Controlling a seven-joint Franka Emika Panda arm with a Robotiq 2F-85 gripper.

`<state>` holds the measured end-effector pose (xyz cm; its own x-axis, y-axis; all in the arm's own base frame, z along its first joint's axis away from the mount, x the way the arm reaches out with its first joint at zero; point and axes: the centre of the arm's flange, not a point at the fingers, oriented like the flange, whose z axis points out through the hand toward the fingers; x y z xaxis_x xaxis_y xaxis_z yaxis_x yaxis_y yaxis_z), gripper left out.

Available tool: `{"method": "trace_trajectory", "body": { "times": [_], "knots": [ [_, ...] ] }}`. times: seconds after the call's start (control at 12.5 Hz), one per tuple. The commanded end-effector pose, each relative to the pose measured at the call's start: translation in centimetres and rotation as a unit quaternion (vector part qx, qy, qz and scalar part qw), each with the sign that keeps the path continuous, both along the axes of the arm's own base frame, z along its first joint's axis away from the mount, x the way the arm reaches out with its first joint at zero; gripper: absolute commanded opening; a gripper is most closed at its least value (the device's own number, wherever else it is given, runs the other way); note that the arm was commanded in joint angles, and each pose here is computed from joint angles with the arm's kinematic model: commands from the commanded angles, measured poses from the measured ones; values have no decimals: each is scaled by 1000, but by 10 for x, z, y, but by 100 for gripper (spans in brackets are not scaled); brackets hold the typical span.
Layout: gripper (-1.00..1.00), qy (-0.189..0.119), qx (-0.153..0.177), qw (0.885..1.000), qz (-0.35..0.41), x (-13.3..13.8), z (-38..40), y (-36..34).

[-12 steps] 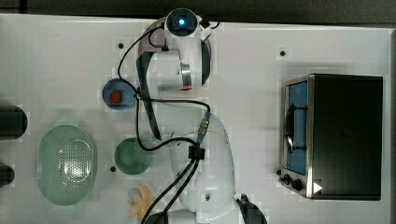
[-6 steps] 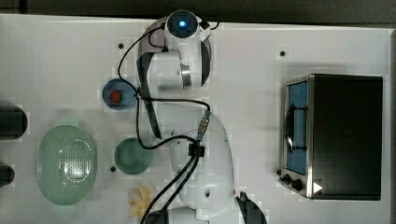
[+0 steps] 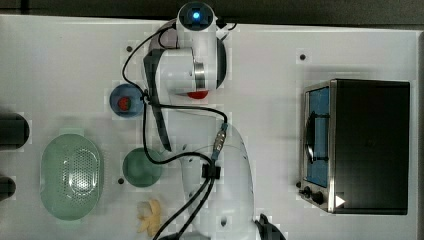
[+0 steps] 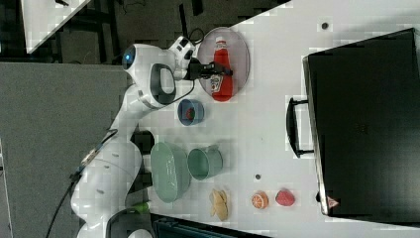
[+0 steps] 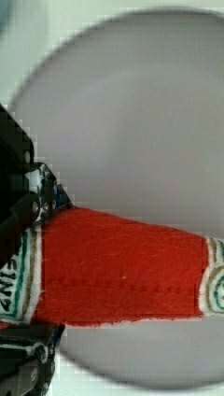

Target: Pick ketchup from plate and place it on table.

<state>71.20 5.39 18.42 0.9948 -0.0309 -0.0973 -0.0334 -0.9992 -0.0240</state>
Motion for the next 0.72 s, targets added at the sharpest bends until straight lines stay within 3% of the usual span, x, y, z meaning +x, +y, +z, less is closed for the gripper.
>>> {"method": "trace_trajectory", "body": {
  "times": [0.08, 0.32, 0.72],
  "knots": [
    [15, -49, 1, 999, -8, 8, 138, -19],
    [15, -61, -9, 998, -33, -8, 197, -48],
    [15, -41, -26, 997, -59, -69, 235, -83]
  ]
}}
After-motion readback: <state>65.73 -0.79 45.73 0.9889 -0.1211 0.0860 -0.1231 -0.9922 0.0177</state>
